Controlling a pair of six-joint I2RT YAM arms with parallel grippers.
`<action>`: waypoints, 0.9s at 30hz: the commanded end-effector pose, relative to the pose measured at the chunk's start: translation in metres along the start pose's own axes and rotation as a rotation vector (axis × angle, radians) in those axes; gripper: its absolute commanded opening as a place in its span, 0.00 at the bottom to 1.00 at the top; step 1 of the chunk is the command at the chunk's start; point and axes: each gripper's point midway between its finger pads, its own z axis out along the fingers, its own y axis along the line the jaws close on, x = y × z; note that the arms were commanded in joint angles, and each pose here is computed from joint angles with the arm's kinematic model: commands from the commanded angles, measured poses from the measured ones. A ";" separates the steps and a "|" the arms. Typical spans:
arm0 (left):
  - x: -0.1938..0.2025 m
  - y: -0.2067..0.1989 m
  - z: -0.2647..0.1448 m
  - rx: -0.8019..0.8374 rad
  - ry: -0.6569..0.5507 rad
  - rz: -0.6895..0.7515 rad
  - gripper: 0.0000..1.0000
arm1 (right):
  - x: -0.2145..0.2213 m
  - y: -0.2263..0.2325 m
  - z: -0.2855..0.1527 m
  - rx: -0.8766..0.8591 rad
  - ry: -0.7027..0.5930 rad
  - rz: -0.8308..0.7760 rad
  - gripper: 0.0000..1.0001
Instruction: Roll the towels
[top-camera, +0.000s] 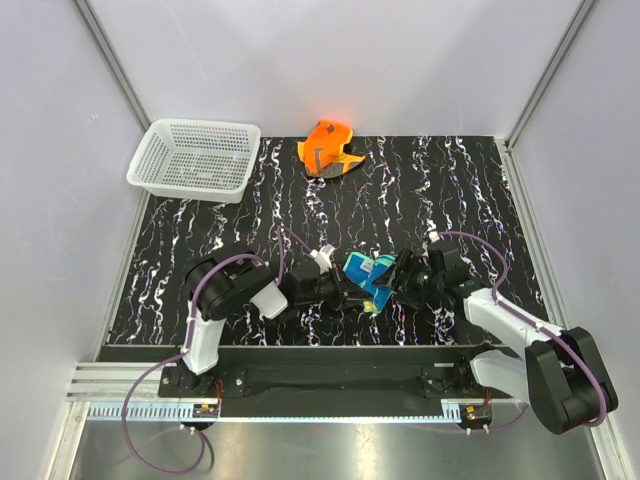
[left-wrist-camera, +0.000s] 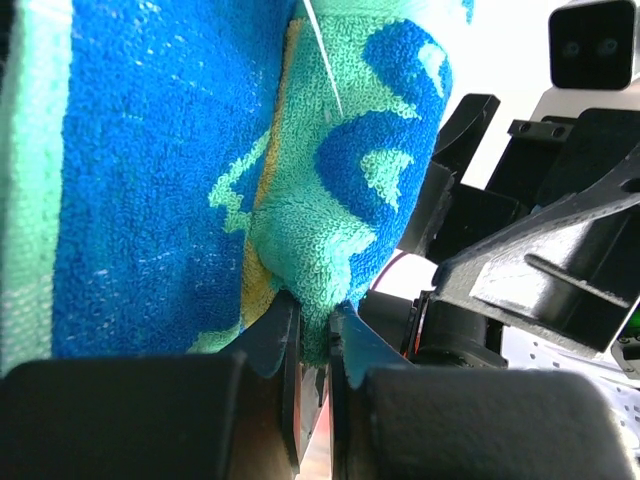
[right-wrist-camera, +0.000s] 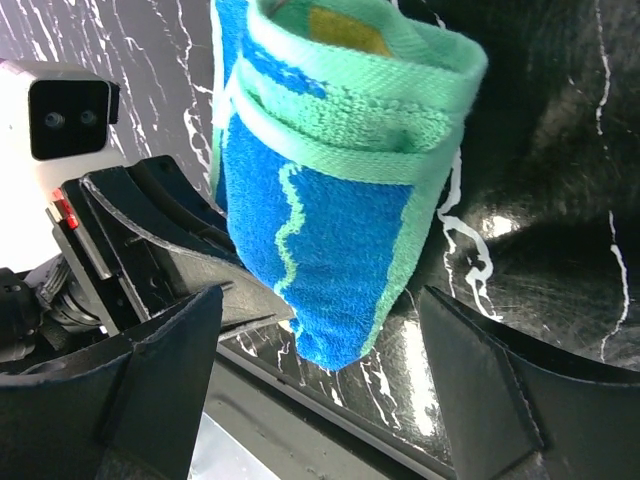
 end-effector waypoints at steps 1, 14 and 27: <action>-0.002 0.010 0.004 -0.031 0.011 0.002 0.00 | -0.004 -0.005 -0.001 0.023 -0.031 -0.004 0.86; 0.004 0.011 0.009 -0.026 0.068 0.011 0.03 | -0.021 -0.005 0.027 0.015 -0.057 -0.003 0.67; -0.005 0.032 -0.024 -0.390 0.010 0.301 0.68 | -0.017 -0.008 0.022 0.029 -0.037 -0.017 0.39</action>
